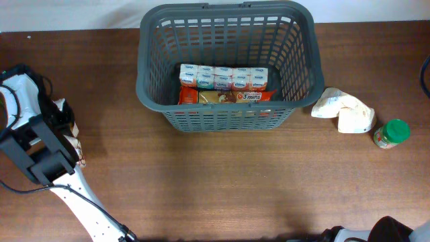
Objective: Pack container
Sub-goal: 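Grasp the white-and-brown snack bag with the left gripper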
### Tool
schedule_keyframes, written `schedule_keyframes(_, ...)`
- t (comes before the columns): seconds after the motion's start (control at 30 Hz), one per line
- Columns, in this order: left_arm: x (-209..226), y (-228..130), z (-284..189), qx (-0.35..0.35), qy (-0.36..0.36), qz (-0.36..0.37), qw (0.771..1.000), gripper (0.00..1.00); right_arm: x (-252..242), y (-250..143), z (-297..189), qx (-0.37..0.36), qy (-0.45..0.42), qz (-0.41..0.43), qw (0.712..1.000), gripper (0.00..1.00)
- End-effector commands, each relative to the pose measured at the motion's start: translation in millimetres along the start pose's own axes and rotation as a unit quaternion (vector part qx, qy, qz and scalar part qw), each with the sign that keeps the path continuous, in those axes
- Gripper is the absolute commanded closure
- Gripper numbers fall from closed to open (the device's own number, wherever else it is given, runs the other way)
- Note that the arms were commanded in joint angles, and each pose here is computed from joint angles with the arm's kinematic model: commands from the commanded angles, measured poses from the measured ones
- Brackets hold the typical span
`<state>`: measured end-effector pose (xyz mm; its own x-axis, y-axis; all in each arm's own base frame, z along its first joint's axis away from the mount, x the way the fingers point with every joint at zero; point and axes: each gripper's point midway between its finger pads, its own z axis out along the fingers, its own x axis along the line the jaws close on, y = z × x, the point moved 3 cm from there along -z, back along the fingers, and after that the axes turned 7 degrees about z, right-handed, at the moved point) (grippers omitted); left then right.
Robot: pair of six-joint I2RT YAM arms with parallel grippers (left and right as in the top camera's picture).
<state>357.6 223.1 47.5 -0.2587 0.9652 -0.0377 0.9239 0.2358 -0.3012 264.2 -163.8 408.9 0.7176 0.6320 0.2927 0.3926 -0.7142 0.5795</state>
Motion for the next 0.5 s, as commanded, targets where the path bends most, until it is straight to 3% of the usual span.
schedule_keyframes(0.0,-5,2,-5,-0.008,-0.019,-0.003,1.0,0.98,-3,2,-1,-0.006,-0.008,0.006,1.0,0.01)
schedule_keyframes(0.3,-34,10,-13,-0.037,-0.082,0.049,0.995,0.98,-3,2,-1,-0.006,-0.008,0.006,1.0,0.01)
schedule_keyframes(0.47,-50,16,-40,-0.072,-0.07,0.083,0.992,0.98,-3,2,-1,-0.006,-0.008,0.006,1.0,0.01)
